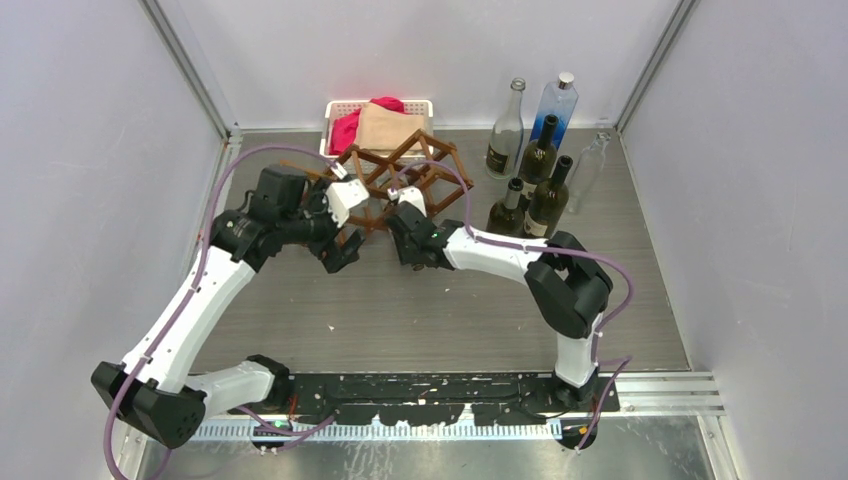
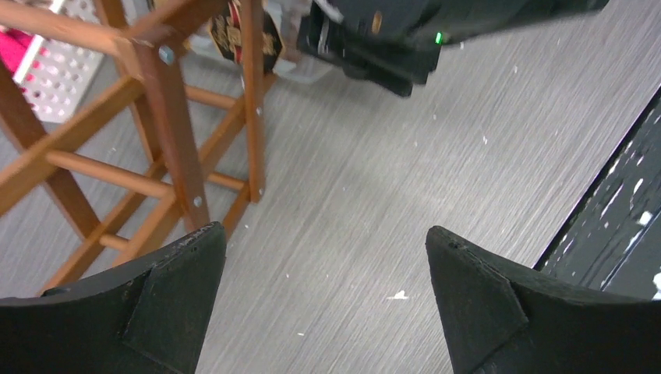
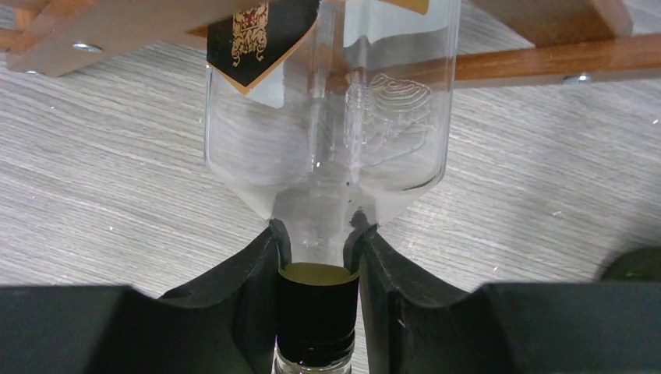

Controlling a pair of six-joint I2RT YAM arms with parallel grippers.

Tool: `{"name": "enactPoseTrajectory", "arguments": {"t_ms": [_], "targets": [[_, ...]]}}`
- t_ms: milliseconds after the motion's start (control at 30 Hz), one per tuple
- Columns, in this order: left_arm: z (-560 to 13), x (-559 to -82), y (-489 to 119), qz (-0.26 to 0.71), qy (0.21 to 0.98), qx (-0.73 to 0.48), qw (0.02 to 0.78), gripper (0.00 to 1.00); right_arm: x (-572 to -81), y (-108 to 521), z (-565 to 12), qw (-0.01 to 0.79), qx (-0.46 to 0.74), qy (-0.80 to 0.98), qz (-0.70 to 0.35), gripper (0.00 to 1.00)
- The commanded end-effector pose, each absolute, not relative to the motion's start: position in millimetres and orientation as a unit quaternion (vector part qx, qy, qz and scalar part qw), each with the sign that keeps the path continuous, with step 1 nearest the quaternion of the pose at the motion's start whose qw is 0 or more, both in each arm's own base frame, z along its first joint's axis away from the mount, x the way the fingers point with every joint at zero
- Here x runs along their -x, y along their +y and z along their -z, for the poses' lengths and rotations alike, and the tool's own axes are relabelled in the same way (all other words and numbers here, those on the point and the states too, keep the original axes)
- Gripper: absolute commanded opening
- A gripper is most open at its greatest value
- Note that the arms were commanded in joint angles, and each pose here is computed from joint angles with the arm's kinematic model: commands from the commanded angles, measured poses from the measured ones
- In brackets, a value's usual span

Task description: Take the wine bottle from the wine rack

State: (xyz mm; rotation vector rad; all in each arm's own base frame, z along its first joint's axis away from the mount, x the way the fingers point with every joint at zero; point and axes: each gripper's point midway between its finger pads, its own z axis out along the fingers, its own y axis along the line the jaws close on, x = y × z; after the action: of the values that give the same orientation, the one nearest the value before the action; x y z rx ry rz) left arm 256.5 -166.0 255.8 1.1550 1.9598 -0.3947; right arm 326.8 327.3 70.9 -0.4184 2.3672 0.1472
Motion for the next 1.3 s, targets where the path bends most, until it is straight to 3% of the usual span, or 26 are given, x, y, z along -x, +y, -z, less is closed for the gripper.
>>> {"name": "enactPoseTrajectory", "arguments": {"t_ms": [0, 267, 567, 900, 1267], "targets": [[-235, -253, -156, 0.129, 0.765, -0.488, 0.399, 0.97, -327, 351, -121, 0.416, 0.107, 0.888, -0.164, 0.01], [-214, -254, -158, 0.14, 0.784, -0.47, 0.381, 0.81, -304, 336, -138, 0.45, 0.086, 0.864, -0.208, 0.01], [-208, -249, -160, 0.147, 0.77, -0.494, 0.376, 0.89, -258, 323, -140, 0.432, 0.088, 0.861, -0.253, 0.01], [-201, -243, -159, 0.152, 0.766, -0.502, 0.372, 0.89, -223, 309, -161, 0.422, 0.099, 0.849, -0.302, 0.01], [-210, -241, -158, 0.147, 0.756, -0.515, 0.376, 0.74, -228, 341, -182, 0.416, 0.164, 0.835, -0.321, 0.01]]}}
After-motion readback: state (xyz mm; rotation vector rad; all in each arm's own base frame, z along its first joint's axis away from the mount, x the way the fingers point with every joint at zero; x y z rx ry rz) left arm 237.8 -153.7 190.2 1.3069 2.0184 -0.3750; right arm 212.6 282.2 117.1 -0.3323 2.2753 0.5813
